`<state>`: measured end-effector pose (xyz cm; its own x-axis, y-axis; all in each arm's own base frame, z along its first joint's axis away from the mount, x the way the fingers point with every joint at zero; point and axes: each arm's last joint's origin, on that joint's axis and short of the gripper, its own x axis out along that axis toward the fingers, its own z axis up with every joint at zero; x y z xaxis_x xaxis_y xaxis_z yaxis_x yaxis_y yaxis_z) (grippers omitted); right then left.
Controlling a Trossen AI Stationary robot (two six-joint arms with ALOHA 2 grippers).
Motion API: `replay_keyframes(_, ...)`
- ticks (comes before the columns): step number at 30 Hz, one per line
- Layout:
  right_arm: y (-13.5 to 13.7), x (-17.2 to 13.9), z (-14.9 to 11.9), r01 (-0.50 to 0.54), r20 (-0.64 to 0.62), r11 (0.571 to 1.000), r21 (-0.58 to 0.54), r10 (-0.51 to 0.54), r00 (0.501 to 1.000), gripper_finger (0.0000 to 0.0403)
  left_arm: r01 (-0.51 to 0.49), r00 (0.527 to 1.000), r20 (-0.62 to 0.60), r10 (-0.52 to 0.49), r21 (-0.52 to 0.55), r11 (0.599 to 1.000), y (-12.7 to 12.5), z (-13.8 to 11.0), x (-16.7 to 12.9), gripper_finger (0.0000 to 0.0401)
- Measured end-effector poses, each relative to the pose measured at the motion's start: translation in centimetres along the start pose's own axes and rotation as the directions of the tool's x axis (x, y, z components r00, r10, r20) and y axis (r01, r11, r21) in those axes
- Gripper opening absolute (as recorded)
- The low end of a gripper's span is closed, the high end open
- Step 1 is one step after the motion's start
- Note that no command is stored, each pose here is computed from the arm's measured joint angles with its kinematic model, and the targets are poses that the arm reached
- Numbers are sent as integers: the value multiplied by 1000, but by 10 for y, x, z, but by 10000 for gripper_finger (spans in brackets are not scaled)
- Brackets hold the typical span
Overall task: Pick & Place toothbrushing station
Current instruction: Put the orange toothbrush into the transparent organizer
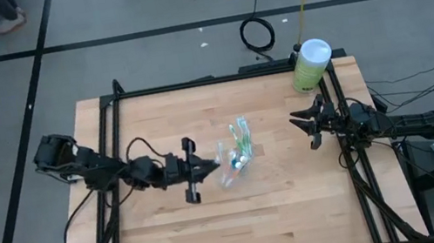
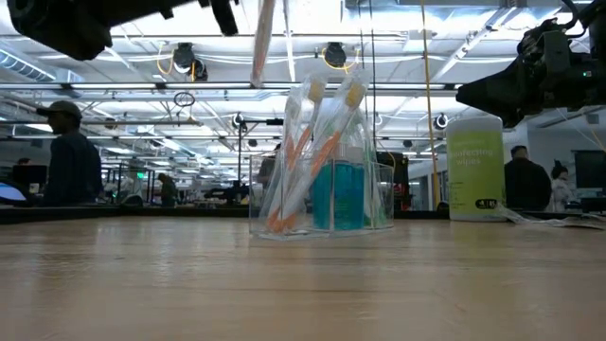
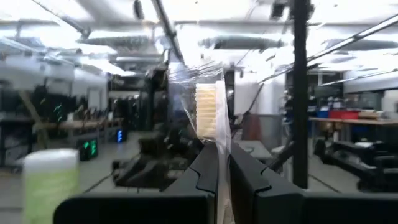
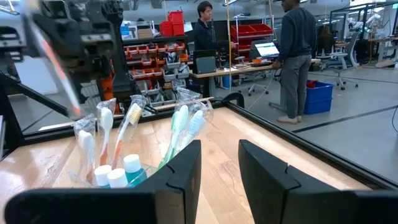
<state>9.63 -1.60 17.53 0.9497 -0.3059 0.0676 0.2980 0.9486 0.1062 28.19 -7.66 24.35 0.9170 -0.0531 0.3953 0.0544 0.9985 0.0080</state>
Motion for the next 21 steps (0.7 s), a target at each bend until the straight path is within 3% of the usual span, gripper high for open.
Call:
replay_keyframes(9,0,0,0,0,0,1000,0,0,1000,98,-36,999,-19,35,-12,999,13,-9,1,12)
replay_keyframes(15,0,0,0,0,0,1000,0,0,1000,98,-67,998,6,68,-86,994,15,-41,5,12)
replay_keyframes(21,0,0,0,0,0,1000,0,0,1000,98,-116,992,-56,110,-121,986,14,-68,9,12)
